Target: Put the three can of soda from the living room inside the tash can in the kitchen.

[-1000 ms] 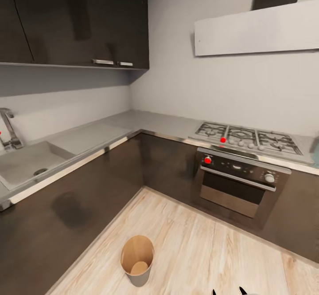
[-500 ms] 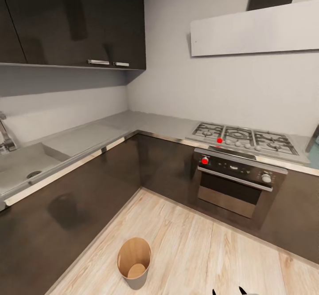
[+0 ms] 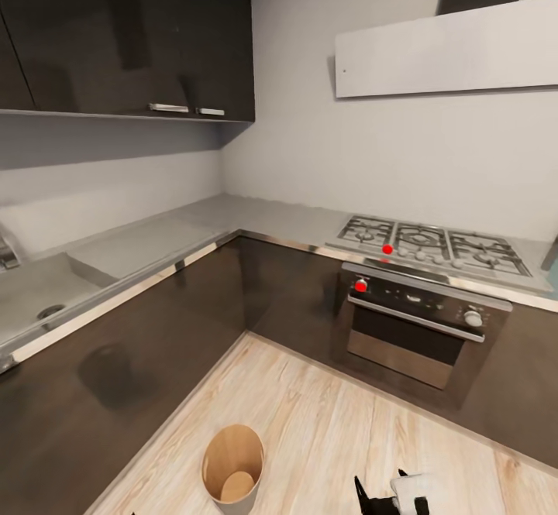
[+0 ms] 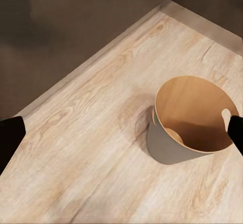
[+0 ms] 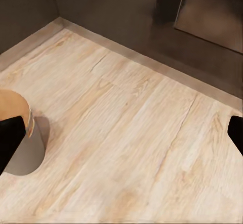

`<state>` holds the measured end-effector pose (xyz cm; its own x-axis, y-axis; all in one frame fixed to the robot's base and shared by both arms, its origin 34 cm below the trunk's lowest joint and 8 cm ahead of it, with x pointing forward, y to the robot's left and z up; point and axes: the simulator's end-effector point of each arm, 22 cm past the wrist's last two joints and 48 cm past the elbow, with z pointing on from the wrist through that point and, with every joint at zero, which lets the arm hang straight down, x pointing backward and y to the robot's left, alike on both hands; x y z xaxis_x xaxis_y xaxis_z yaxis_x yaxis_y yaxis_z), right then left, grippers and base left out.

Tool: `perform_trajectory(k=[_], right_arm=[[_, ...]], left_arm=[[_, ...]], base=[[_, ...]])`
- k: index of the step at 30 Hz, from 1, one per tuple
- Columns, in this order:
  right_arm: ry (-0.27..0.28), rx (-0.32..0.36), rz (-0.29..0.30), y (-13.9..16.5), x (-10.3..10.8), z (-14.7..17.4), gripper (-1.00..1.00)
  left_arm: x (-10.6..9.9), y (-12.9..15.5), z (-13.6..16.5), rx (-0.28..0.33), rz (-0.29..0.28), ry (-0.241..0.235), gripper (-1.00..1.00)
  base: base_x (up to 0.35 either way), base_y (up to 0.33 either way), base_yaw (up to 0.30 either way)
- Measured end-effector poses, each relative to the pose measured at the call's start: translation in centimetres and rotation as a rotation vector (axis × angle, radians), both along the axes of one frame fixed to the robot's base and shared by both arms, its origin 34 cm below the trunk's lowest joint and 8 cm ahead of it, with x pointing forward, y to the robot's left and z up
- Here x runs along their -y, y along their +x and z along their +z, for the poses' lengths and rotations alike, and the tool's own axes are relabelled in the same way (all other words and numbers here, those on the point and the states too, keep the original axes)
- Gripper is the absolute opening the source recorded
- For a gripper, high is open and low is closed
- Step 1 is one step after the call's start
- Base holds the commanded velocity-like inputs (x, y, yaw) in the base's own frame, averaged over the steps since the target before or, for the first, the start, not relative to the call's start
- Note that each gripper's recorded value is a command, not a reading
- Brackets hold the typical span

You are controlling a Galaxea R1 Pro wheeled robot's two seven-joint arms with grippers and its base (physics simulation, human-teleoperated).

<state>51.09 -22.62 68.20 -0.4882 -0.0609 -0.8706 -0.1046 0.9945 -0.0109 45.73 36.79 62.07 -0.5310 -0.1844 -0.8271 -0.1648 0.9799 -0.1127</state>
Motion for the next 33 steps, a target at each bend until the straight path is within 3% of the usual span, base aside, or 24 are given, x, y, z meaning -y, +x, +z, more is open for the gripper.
perform_trajectory(k=[4, 8, 9, 12, 15, 16, 18, 23, 29, 33], right_arm=[[0.007, -0.069, 0.024, 2.0, -1.9, 1.4, 1.0], [0.044, -0.133, 0.048, 6.9, -6.0, 4.6, 1.0], [0.045, -0.191, 0.05, 9.1, -7.4, 5.1, 1.0], [0.014, -0.246, 0.057, 13.4, -8.5, 5.9, 1.0], [-0.008, -0.293, 0.066, 15.7, -9.1, 5.7, 1.0], [-0.023, -0.337, 0.072, 16.6, -9.5, 4.9, 1.0], [-0.058, -0.422, 0.079, 18.1, -9.6, 3.4, 1.0], [-0.09, -0.531, 0.067, 19.2, -8.5, 1.9, 1.0], [-0.062, -0.614, 0.048, 18.1, -7.9, 0.0, 1.0], [-0.059, -0.616, 0.044, 18.1, -7.7, -0.3, 1.0]], left_arm=[[-0.5, -0.6, -0.6, -0.019, 0.004, 0.004, 1.0], [-0.6, -0.9, -1.0, -0.029, 0.004, 0.005, 1.0], [-0.6, -1.0, -1.1, -0.031, 0.002, 0.006, 1.0], [-0.5, -1.0, -1.1, -0.031, -0.001, 0.006, 1.0], [-0.4, -1.0, -1.1, -0.032, -0.002, 0.005, 1.0], [-0.3, -1.1, -1.2, -0.032, -0.003, 0.005, 1.0], [-0.2, -1.1, -1.2, -0.032, -0.004, 0.003, 1.0], [-0.1, -1.1, -1.2, -0.033, -0.004, 0.001, 1.0], [-0.1, -1.1, -1.2, -0.032, -0.003, 0.0, 1.0], [-0.3, -1.1, -1.2, -0.033, -0.002, 0.002, 1.0]], base=[[0.092, 0.0, 0.0], [0.028, 0.0, 0.0], [0.01, 0.0, 0.0], [0.005, 0.0, 0.0], [0.002, 0.0, 0.0], [0.001, 0.0, 0.0], [0.0, 0.0, 0.0], [0.0, 0.0, 0.0], [0.0, 0.002, 0.0], [0.0, 0.119, 0.0]])
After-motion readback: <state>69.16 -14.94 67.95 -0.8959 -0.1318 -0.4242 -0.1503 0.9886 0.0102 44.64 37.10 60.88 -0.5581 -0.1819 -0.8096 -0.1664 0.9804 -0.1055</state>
